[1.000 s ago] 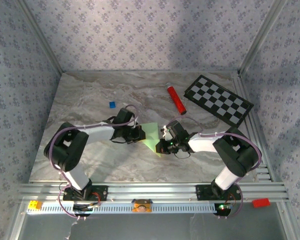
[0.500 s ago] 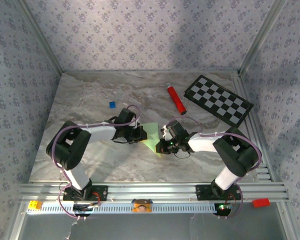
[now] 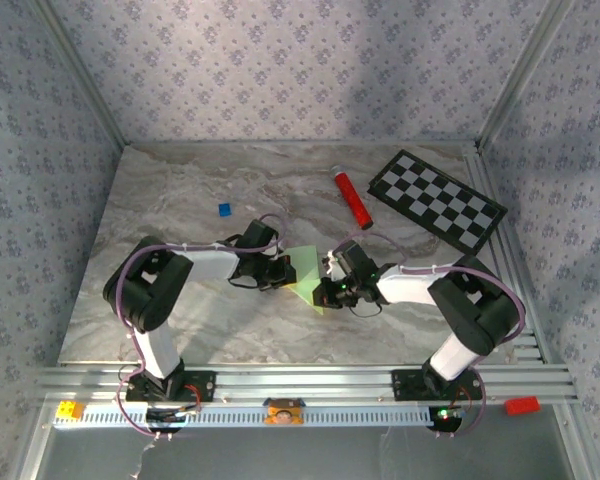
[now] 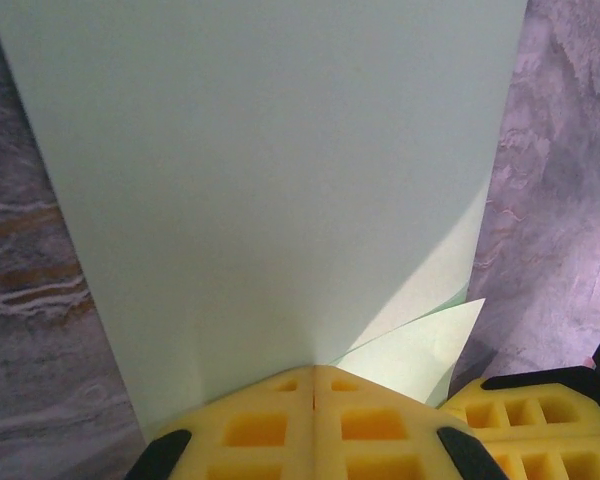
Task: Fold a paper plane with a square sheet of paper (pick it up from the middle)
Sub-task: Third fold the triangle at the center of the table.
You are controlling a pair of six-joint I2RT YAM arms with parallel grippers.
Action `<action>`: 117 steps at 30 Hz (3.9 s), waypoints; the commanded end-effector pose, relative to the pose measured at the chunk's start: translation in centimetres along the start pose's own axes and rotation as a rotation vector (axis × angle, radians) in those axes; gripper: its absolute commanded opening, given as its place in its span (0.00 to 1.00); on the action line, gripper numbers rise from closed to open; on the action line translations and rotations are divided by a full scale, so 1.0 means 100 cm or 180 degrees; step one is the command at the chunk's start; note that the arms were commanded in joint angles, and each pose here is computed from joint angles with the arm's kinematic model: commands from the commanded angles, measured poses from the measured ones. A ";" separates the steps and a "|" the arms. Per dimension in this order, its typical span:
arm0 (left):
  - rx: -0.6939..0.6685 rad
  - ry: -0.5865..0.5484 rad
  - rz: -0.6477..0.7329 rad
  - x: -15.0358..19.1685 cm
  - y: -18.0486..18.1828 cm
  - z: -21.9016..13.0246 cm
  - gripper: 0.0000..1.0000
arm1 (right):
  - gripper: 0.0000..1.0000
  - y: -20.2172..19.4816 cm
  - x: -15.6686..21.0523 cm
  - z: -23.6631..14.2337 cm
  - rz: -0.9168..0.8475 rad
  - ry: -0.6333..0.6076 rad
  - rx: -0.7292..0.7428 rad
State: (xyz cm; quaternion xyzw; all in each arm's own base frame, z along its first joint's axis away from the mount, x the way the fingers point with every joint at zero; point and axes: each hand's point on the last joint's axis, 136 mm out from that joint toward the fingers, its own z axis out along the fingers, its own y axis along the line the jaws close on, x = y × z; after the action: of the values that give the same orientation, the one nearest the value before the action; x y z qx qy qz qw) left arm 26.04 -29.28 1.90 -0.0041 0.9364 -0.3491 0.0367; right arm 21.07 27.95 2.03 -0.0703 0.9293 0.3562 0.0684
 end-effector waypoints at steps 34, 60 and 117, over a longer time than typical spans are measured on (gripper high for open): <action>-0.0370 0.0129 -0.0036 0.012 0.032 0.008 0.02 | 0.06 0.016 0.001 -0.003 -0.0039 0.0158 -0.0054; -0.0347 0.0119 0.0014 0.014 0.033 0.007 0.02 | 0.08 -0.016 0.025 -0.027 0.0057 0.0099 0.0091; -0.0047 -0.0157 0.0100 -0.002 0.030 -0.005 0.07 | 0.00 -0.031 0.021 0.008 0.0361 0.0177 0.0144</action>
State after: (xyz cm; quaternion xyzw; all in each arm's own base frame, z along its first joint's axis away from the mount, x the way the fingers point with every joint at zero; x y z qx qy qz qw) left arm 25.30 -28.82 1.84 0.0126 0.9262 -0.3733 0.0507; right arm 21.66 28.05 1.88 -0.0510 0.9201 0.3832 0.0636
